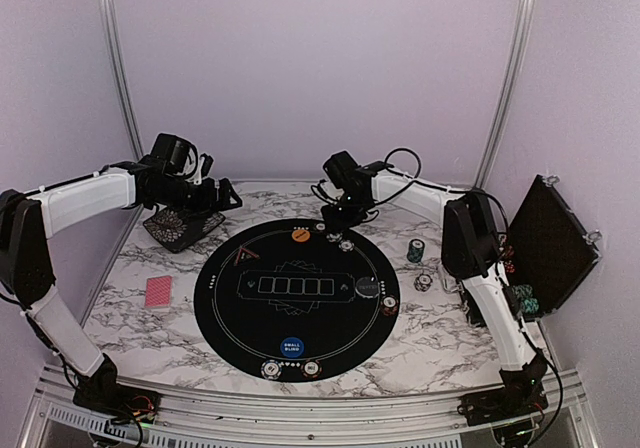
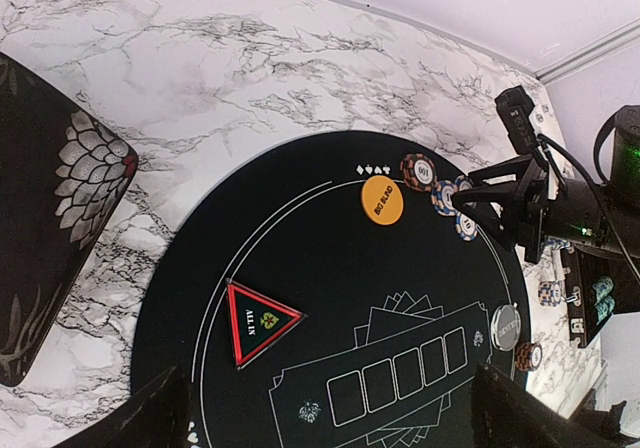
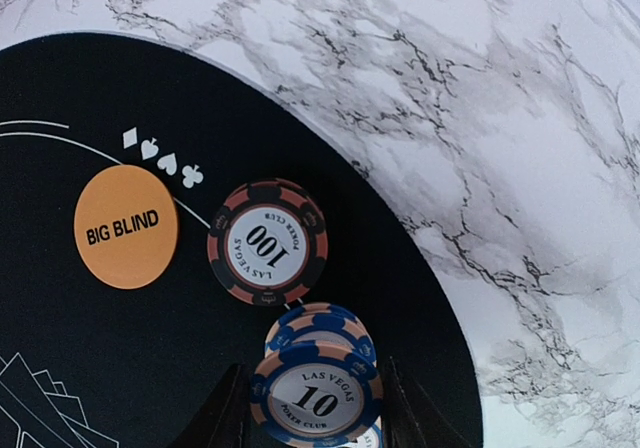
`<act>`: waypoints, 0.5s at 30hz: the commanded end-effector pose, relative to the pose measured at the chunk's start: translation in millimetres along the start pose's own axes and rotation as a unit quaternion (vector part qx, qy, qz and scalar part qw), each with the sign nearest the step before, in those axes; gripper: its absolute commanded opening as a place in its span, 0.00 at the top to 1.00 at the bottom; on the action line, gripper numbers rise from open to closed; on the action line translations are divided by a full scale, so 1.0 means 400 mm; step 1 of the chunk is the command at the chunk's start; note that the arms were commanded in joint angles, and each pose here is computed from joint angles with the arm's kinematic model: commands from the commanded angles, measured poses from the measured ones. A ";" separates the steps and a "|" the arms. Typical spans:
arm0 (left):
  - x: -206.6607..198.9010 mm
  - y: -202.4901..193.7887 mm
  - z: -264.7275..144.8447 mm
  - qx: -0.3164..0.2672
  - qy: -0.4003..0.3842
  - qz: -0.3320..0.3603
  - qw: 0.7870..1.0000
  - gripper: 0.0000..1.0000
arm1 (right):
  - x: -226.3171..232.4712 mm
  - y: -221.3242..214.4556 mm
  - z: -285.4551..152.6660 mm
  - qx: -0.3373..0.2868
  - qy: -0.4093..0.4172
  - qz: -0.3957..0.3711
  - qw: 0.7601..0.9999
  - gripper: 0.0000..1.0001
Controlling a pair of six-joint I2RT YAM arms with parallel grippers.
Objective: Distribute texas hold em gaming equipment
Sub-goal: Place the poker chip on the poker chips pile.
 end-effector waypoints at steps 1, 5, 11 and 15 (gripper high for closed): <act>0.006 -0.014 -0.002 0.010 0.000 -0.004 1.000 0.01 | 0.015 0.023 0.000 -0.014 0.006 -0.005 1.000 0.64; 0.008 -0.014 -0.003 0.010 0.001 -0.004 1.000 0.01 | 0.014 0.023 0.007 -0.013 0.002 -0.006 1.000 0.63; 0.007 -0.014 -0.002 0.011 0.001 -0.003 1.000 0.01 | 0.010 0.022 0.009 -0.013 -0.003 -0.008 1.000 0.63; 0.006 -0.014 -0.002 0.011 0.000 -0.003 1.000 0.01 | 0.007 0.020 0.017 -0.012 -0.004 -0.007 1.000 0.61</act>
Point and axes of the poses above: each gripper's point midway between its finger pads, its own z axis out along the fingers, its own x axis along the line the jaws close on, y = z × x, the point moved 5 cm from there along -z, back along the fingers, and after that the axes turned 7 degrees about z, right-handed, at the moved point
